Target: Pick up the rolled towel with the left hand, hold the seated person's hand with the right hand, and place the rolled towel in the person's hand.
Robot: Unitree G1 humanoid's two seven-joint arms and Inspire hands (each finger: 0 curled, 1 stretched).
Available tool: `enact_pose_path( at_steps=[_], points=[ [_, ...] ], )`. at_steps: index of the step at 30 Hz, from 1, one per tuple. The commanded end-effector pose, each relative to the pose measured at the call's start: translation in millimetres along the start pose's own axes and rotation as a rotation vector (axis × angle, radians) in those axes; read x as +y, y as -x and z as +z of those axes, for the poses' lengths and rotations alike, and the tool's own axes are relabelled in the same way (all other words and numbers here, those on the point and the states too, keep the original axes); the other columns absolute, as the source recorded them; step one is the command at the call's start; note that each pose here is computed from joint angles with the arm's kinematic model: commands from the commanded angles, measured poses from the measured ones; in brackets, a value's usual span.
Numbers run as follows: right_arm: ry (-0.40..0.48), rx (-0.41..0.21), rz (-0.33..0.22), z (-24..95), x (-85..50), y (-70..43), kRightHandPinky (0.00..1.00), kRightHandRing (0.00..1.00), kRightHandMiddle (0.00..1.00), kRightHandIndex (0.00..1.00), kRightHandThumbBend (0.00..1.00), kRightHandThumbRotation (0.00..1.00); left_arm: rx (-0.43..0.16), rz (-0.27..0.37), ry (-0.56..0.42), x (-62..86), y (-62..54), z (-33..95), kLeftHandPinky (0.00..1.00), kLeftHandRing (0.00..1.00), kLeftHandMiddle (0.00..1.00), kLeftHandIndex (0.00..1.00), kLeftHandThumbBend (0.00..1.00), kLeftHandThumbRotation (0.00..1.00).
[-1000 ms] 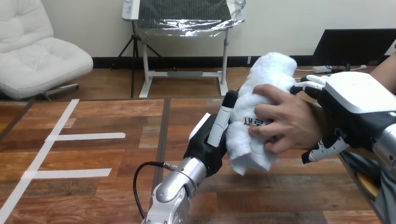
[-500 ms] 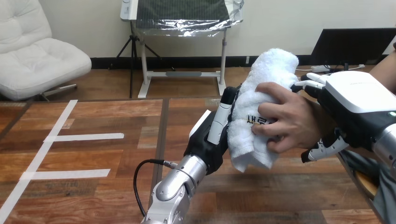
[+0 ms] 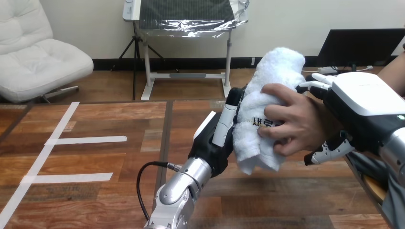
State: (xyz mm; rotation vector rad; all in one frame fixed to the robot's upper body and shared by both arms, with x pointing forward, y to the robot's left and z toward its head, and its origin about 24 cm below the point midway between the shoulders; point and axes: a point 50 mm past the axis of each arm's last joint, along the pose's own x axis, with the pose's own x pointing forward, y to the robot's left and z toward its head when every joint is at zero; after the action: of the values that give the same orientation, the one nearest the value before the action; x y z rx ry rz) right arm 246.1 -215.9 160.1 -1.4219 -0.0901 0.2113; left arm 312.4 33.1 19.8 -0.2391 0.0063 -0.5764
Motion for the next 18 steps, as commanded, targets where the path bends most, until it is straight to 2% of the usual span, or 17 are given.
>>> enact_pose_path(
  at_steps=[1,9,18],
  points=[
    [-0.053,-0.066,-0.131,16.2,-18.0,7.6,0.8,0.93,0.94,0.83,0.99,0.0,-0.155,-0.099,-0.009,-32.8,-17.4,28.1,0.93,0.96,0.98,1.0,0.85,1.0],
    [-0.129,-0.088,-0.218,27.2,-18.8,18.8,0.79,0.92,0.92,0.81,0.91,0.0,-0.184,-0.058,-0.047,-26.2,-4.3,29.6,0.87,0.91,0.94,0.99,0.76,1.0],
    [-0.237,-0.132,-0.361,41.7,-12.0,32.0,0.75,0.89,0.9,0.79,0.78,0.0,-0.219,-0.023,-0.141,-15.1,20.2,31.6,0.79,0.85,0.88,0.95,0.6,1.0]
  ],
)
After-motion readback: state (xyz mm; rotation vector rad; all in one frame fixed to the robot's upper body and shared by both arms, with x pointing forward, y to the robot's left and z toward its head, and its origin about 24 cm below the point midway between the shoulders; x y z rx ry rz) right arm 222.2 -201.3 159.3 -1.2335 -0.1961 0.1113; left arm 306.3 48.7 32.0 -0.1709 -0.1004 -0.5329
